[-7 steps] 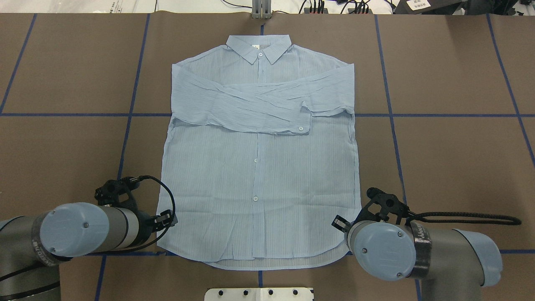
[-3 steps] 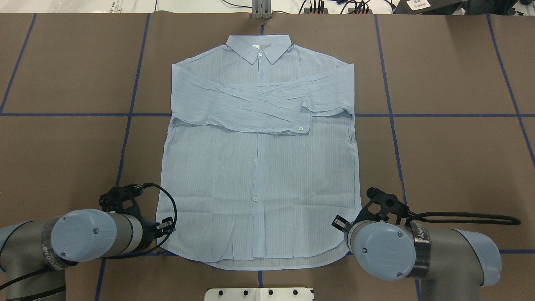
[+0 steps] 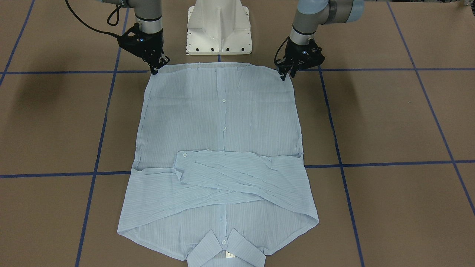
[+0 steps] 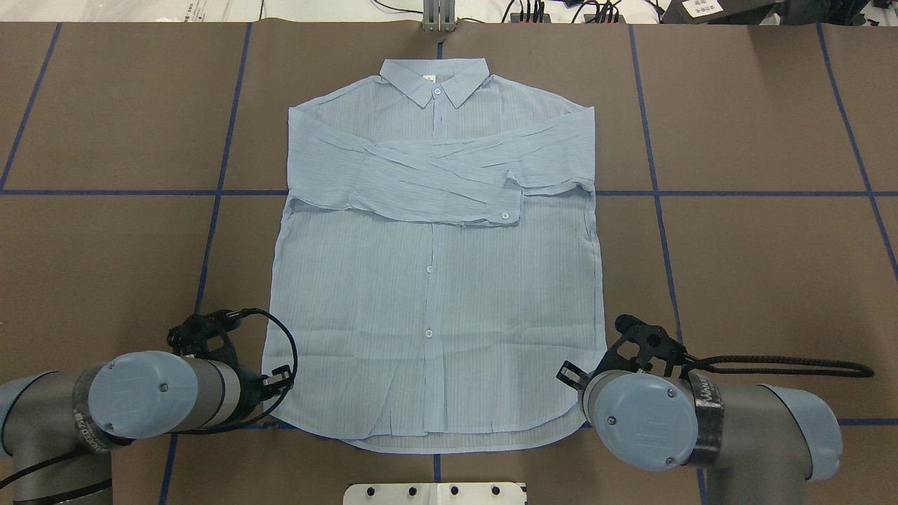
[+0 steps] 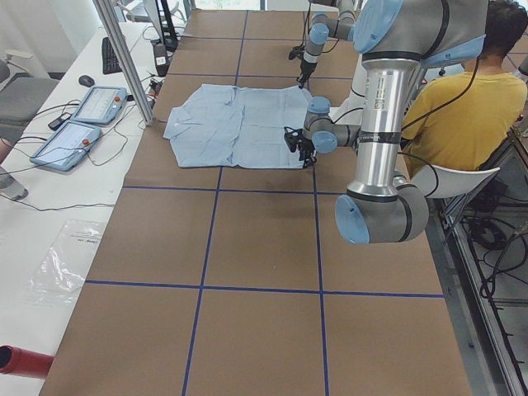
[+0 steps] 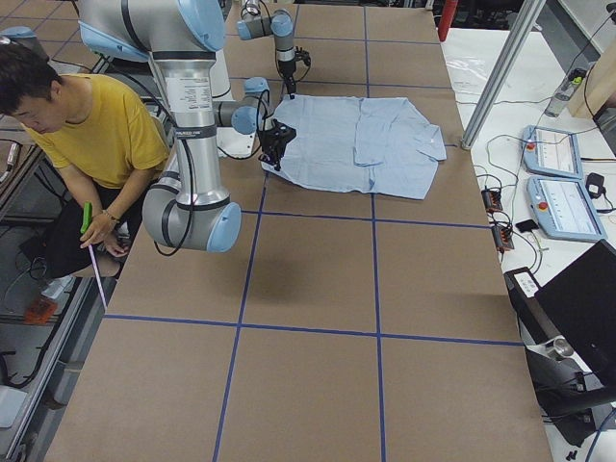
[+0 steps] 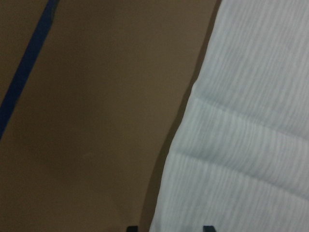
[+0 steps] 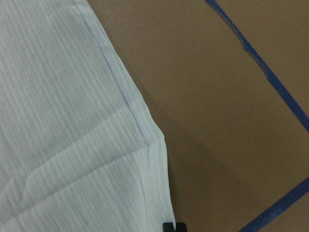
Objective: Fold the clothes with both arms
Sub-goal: 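Grasp both hem corners with the left and right grippers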
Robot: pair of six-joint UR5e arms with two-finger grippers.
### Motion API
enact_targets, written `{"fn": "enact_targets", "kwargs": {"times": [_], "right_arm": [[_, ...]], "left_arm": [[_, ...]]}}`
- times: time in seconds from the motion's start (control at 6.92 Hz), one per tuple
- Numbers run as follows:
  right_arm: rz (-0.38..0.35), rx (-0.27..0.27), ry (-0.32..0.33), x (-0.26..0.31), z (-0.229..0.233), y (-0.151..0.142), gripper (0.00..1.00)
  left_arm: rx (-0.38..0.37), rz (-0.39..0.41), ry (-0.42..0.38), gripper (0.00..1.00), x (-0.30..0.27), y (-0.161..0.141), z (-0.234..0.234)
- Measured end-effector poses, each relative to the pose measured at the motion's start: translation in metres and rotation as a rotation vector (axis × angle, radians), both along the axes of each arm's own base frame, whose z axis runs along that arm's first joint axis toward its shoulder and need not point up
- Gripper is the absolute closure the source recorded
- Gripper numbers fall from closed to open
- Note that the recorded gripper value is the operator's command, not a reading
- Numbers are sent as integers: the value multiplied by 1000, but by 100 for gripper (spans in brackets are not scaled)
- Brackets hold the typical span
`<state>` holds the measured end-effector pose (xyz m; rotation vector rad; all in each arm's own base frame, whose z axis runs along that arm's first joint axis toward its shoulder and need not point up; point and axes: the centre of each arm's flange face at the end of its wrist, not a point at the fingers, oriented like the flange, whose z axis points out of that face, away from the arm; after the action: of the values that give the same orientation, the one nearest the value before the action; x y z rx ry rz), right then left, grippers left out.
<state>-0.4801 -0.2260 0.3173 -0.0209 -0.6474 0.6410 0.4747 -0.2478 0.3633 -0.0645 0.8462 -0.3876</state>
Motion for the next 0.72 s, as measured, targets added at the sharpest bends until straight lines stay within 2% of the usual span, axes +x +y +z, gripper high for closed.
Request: {"fn": "enact_targets", "kwargs": {"times": [0.29,0.72], "right_arm": [[0,1,-1,0,0,0,100],[1,1,-4,-1,-2,0,100]], "left_arm": [[-5,8,0,55,1,1,0],[-8,13,4,65,1,3,-1]]}}
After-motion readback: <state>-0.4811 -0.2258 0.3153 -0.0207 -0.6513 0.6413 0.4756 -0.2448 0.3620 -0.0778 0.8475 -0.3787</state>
